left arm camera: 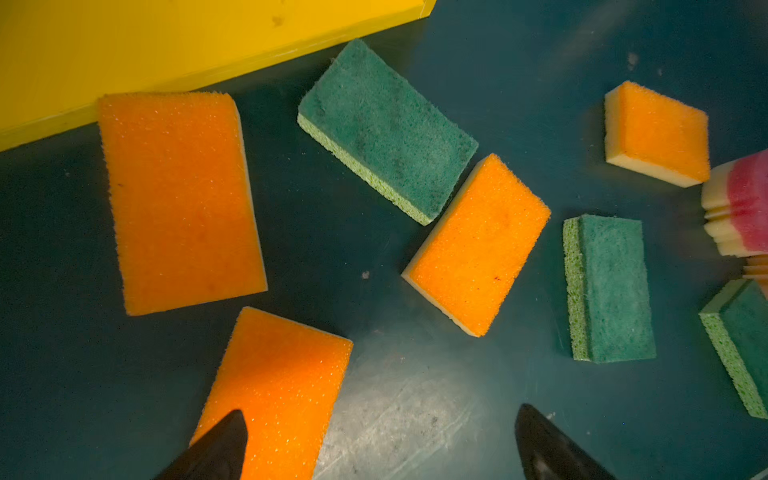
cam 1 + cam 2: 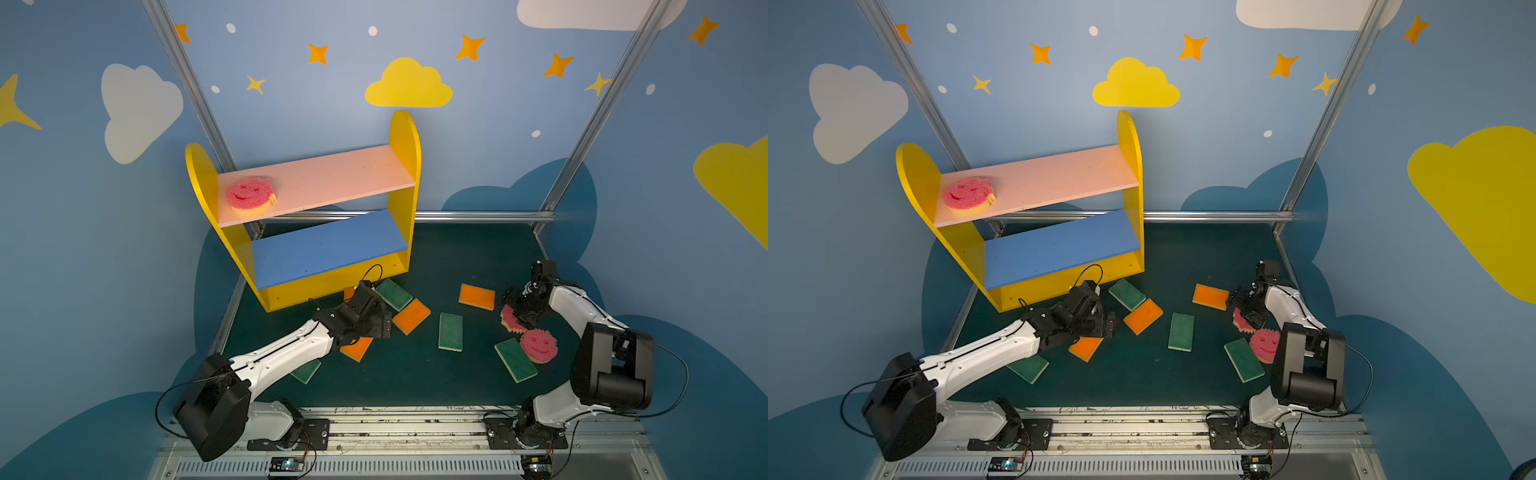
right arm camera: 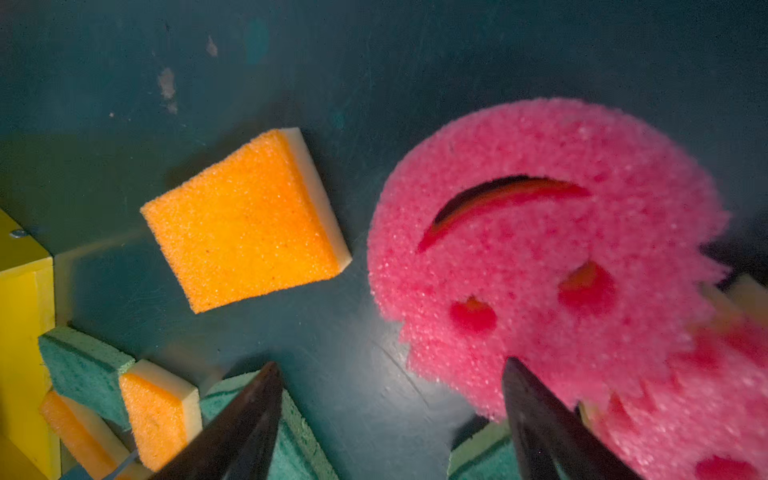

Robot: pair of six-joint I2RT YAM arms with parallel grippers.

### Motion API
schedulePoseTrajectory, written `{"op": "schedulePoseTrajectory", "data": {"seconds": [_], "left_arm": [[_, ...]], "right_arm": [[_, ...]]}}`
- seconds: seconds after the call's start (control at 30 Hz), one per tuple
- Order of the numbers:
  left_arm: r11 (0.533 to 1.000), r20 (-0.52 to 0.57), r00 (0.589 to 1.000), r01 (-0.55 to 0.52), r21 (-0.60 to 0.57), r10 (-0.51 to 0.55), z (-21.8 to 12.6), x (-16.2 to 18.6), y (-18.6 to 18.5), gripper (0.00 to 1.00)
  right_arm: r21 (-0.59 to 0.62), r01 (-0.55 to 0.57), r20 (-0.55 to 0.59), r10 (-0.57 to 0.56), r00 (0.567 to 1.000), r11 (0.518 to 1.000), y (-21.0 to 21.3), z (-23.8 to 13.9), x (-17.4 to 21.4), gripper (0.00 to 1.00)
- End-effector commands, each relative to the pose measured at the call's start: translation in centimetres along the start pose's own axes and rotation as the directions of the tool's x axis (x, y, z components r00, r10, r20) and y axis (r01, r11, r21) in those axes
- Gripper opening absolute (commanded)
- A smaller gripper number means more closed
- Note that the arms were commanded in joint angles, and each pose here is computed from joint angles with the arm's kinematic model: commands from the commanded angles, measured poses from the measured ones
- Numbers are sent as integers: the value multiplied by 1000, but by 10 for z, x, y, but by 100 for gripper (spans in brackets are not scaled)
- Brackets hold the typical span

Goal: Place and organize the cleaning sponges onto the shelf
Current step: 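Grasp the second pink smiley sponge with the right gripper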

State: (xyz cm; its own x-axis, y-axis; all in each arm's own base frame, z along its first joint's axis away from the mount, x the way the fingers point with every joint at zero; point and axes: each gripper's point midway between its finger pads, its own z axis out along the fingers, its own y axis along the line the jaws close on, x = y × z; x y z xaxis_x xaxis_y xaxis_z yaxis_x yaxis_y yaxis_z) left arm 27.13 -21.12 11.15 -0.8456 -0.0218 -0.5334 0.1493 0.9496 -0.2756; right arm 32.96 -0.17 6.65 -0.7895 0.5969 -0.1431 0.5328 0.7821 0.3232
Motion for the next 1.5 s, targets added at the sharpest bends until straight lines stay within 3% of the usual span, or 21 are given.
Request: {"op": "schedulePoseTrajectory", "data": {"seconds": [0.0,0.2,0.43,0.73,0.93,1.27,1.47], "left_arm": [[1000,14,1000,-6,1,6,-8,3,3,100],[1000,30,999,-12,4,12,-17,9,10,100],[1000,36,999,-15,-4,15,-22,11,14,99],[999,33,999,-17,-30,18,-29,19,25,99],[999,33,999,-13,-29,14,-34,23,28,100],[1000,39,999,-10,-9,10,-44,23,27,100],[1000,25,1000,-10,-4,11,-48,26,27,99]], "right_arm": [[10,-3,-32,3,999,1000,0,0,2,81],[42,15,-14,-14,1000,999,-1,-1,-5,81],[83,54,-22,-53,998,995,2,4,-9,68],[161,98,-46,-92,995,982,-2,15,-5,65],[201,131,-54,-123,991,971,-3,20,-2,48],[240,155,-81,-139,987,958,-8,31,2,35],[243,172,-75,-158,985,955,-5,30,2,19]]}}
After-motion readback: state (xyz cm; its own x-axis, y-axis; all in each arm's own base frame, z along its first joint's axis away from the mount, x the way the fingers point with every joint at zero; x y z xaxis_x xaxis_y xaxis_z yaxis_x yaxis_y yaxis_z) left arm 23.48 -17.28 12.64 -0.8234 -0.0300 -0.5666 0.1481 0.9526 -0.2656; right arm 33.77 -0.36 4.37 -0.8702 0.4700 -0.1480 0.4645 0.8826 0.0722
